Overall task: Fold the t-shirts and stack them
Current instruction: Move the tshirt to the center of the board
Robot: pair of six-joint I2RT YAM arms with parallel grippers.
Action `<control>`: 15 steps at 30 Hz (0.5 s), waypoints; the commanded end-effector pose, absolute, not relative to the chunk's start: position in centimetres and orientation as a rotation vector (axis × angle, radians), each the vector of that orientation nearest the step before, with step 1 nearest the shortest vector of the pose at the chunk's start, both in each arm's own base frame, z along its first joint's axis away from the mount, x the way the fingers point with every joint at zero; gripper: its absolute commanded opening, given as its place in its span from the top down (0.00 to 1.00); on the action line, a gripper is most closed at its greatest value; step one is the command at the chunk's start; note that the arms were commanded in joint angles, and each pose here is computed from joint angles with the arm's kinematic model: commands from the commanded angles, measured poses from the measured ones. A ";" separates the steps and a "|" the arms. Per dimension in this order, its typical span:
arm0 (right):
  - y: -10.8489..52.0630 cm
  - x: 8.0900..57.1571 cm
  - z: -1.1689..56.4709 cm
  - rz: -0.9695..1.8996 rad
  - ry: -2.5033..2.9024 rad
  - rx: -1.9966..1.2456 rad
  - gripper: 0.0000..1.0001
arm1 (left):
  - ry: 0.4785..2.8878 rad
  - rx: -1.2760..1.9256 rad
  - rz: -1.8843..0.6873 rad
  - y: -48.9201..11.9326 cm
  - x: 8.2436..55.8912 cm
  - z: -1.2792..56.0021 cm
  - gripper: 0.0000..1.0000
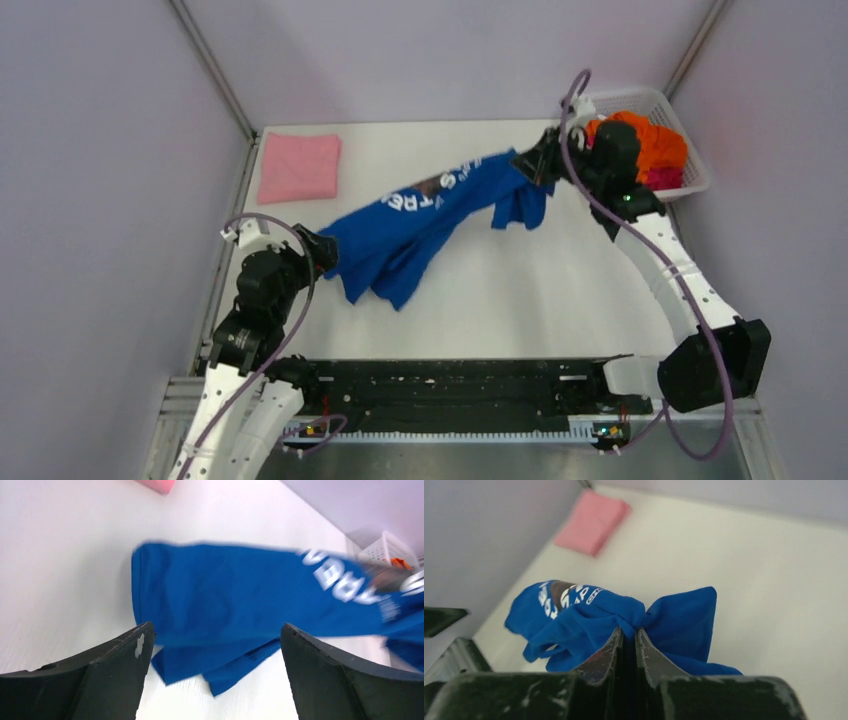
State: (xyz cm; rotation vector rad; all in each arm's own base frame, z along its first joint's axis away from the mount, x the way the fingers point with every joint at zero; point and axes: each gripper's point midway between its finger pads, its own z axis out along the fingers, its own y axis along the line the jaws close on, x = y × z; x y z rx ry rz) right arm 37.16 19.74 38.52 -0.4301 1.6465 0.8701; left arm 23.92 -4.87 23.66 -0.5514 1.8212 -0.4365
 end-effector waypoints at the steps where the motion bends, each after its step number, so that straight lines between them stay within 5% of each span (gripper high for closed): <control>1: 12.2 39.0 23.5 0.421 1.976 -0.067 0.76 | 1.945 -0.633 -0.405 -4.9 23.6 19.5 0.01; 4: 8.7 37.5 16.2 0.207 2.229 0.118 0.06 | 2.057 -0.636 -0.417 -5.7 22.9 16.9 0.01; 10: 5.4 33.5 14.4 0.090 2.235 0.438 0.01 | 2.256 -0.718 -0.401 -6.2 19.9 11.9 0.01; 15: 4.0 28.8 13.7 0.120 2.177 0.621 0.01 | 2.409 -0.678 -0.643 -9.9 17.2 8.2 0.04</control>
